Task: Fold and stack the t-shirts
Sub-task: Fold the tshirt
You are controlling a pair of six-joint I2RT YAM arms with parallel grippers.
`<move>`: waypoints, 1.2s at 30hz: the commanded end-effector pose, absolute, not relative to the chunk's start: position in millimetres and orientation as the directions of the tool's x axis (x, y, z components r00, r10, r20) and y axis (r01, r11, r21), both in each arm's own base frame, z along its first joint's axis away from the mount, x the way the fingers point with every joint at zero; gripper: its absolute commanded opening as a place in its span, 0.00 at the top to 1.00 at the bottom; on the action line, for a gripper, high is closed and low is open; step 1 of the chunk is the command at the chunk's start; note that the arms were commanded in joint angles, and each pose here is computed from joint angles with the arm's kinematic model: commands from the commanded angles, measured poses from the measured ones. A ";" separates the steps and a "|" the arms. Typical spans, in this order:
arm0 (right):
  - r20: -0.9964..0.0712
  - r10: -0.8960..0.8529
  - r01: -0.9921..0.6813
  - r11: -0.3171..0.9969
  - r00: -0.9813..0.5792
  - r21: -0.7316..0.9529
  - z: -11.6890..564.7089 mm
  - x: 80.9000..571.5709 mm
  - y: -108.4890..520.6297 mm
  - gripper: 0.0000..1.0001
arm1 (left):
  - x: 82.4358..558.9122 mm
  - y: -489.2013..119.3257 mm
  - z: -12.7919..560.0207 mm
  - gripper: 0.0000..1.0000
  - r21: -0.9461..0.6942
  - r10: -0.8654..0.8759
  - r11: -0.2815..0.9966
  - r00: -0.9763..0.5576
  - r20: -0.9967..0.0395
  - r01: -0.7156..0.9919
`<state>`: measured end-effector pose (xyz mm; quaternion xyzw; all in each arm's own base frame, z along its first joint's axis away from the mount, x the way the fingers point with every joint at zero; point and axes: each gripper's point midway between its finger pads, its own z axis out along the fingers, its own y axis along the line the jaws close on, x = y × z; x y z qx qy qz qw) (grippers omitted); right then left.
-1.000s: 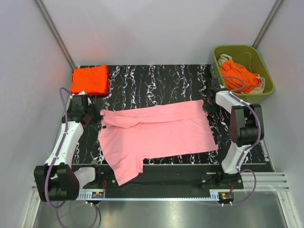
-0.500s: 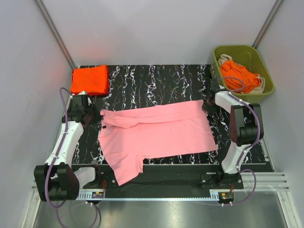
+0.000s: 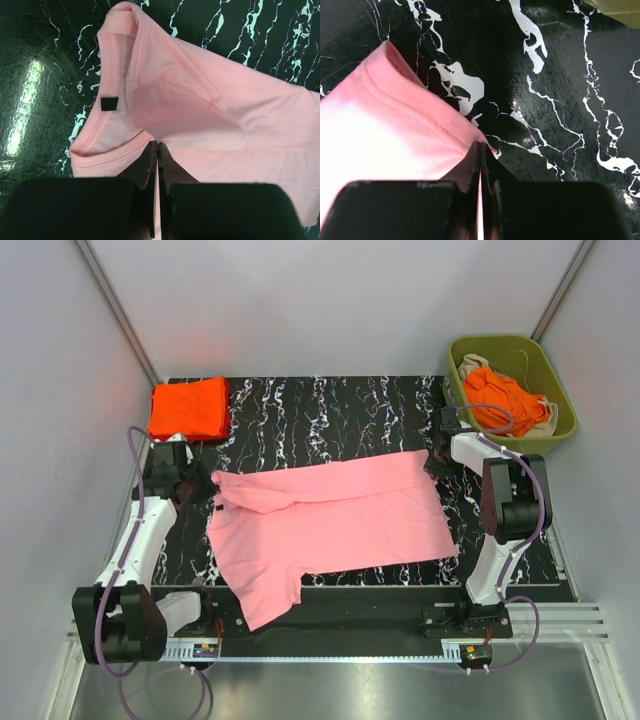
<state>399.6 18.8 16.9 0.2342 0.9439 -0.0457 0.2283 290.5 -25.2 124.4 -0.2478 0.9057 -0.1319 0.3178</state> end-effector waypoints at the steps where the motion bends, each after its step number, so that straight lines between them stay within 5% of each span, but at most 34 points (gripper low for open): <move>1: -0.524 0.432 0.512 0.859 -0.734 -0.009 34.4 408.1 1.9 1.00 | 303.5 -26.2 137.4 1.00 -0.417 -0.525 0.847 -0.649 -0.551 -0.330; 19: -0.565 0.425 0.447 0.888 -0.707 0.108 79.4 419.9 18.4 1.00 | 319.4 1.9 174.0 1.00 -0.299 -0.472 0.880 -0.606 -0.641 -0.369; 31: -0.523 0.395 0.413 0.906 -0.755 0.089 61.7 406.3 23.5 1.00 | 294.9 -13.4 139.7 1.00 -0.325 -0.475 0.880 -0.682 -0.557 -0.347; 36: -0.504 0.390 0.401 0.911 -0.770 0.092 55.6 405.6 28.3 0.88 | 281.4 -30.8 119.7 1.00 -0.370 -0.463 0.877 -0.741 -0.486 -0.306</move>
